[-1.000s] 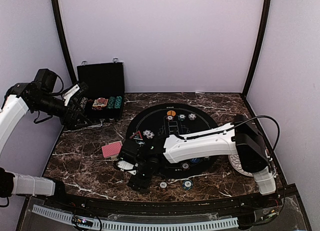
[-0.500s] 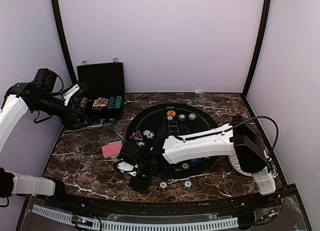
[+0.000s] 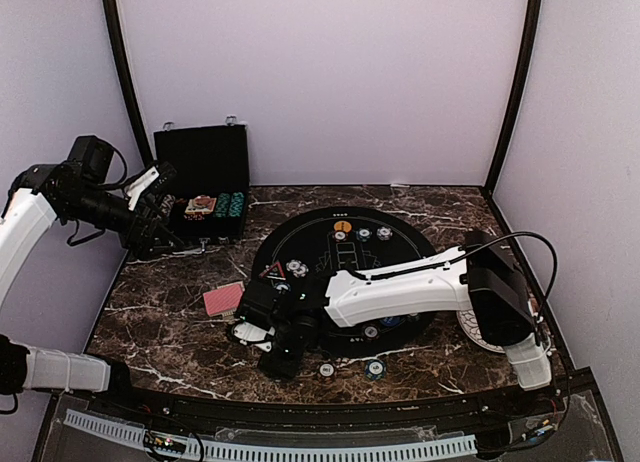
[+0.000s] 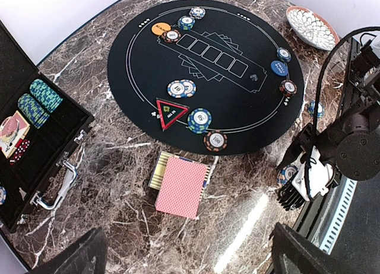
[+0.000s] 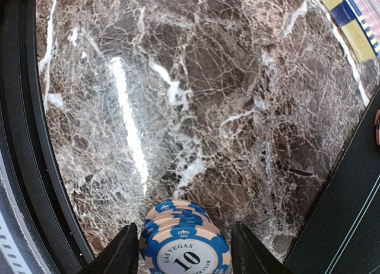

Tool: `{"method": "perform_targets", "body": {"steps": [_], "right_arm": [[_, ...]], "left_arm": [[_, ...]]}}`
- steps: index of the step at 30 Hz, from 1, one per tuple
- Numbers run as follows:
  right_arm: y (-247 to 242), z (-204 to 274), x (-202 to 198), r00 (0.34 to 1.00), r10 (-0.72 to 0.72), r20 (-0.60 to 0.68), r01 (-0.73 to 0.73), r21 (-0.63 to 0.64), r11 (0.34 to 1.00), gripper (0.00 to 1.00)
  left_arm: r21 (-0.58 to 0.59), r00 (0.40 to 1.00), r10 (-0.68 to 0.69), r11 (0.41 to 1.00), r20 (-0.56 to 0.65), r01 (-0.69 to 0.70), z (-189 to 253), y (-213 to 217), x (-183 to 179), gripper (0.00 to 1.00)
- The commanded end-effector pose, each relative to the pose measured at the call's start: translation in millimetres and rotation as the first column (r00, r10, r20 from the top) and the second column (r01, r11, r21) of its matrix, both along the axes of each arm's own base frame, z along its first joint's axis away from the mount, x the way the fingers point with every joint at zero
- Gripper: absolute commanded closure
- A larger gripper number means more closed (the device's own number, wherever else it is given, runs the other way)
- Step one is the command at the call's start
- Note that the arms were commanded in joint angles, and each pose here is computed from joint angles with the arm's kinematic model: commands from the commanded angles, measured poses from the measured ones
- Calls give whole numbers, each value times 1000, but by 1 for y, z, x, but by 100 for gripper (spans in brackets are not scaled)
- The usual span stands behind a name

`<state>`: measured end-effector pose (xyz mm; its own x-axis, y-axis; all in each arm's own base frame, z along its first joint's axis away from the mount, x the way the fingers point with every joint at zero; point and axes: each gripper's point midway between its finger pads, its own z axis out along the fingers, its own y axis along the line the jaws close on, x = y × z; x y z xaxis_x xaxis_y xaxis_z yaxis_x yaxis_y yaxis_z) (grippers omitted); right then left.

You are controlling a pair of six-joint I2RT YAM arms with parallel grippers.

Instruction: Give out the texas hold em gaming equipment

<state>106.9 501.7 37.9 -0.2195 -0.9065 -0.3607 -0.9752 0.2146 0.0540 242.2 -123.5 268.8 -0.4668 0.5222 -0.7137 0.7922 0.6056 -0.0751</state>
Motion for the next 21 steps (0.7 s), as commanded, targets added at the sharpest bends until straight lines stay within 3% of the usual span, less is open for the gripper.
{"method": "perform_targets", "body": {"steps": [1,14,21], "right_arm": [[10,4,-7,1000,15,-10,-15,20,1000,51],[6,0,-11,999,17,-32,-17,5,1000,63],[4,-1,-9,1000,11,-22,-11,-1,1000,55]], "left_arm": [[-2,1000,-15,1000,2,15,8,-1,-5,1],[4,1000,-17,1000,12,17,10,-1,-6,1],[6,1000,-18,1000,16,18,11,-1,-6,1]]}}
